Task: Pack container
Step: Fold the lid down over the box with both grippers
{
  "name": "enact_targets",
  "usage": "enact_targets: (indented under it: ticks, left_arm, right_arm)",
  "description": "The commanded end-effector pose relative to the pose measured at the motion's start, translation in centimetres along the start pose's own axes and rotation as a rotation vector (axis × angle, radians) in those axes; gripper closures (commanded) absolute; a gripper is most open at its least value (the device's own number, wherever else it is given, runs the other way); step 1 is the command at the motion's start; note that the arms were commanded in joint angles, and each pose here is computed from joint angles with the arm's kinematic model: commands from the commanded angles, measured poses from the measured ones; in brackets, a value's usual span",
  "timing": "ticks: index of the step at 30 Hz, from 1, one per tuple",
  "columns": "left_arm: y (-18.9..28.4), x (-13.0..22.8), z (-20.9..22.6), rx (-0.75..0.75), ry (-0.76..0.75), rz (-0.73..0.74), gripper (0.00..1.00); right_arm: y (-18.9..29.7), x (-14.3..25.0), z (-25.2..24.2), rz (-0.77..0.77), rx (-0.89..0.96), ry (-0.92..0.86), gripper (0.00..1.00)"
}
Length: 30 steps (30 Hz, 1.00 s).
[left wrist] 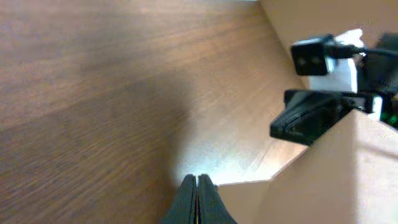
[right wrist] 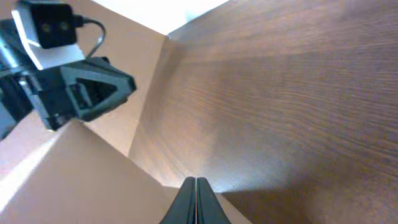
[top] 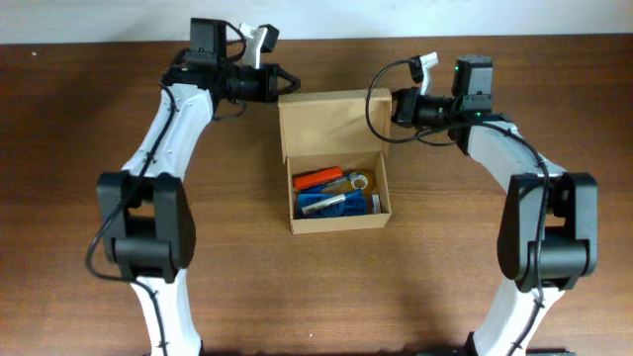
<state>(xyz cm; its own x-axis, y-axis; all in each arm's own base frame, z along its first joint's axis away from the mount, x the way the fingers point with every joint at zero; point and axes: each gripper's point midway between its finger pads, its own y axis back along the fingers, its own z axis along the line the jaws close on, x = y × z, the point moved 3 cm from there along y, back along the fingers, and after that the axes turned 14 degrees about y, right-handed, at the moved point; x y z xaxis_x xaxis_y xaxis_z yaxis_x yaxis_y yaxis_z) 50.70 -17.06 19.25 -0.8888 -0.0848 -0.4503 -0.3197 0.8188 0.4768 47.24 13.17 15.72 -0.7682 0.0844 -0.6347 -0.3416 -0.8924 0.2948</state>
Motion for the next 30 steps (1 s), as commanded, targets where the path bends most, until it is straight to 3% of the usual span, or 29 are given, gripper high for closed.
enact_targets:
  ticks: [1, 9, 16, 20, 26, 30]
  left_arm:
    - [2.8, -1.0, -3.7, 0.002, -0.163, -0.036, 0.98]
    - [4.8, 2.5, -4.3, -0.070, -0.187, 0.085, 0.98]
    - [4.7, 6.4, -2.2, -0.285, -0.078, 0.240, 0.98]
    - [5.5, 8.8, -2.4, -0.298, -0.035, 0.345, 0.98]
    - [5.5, 12.6, -6.0, -0.252, -0.155, 0.480, 0.98]
    - [4.2, 16.1, -5.5, -0.247, -0.142, 0.561, 0.98]
  right_arm:
    - [1.1, -1.4, 3.7, -0.001, -0.048, 0.124, 0.96]
    - [4.4, 2.6, 6.3, 0.190, 0.174, 0.190, 0.96]
    - [5.1, 8.3, 6.7, 0.466, 0.327, 0.152, 0.96]
    - [5.4, 10.8, 7.2, 0.594, 0.370, 0.112, 0.96]
    - [4.7, 13.6, 8.9, 0.730, 0.384, 0.153, 0.96]
    - [3.9, 15.9, 8.2, 0.762, 0.370, 0.148, 0.96]
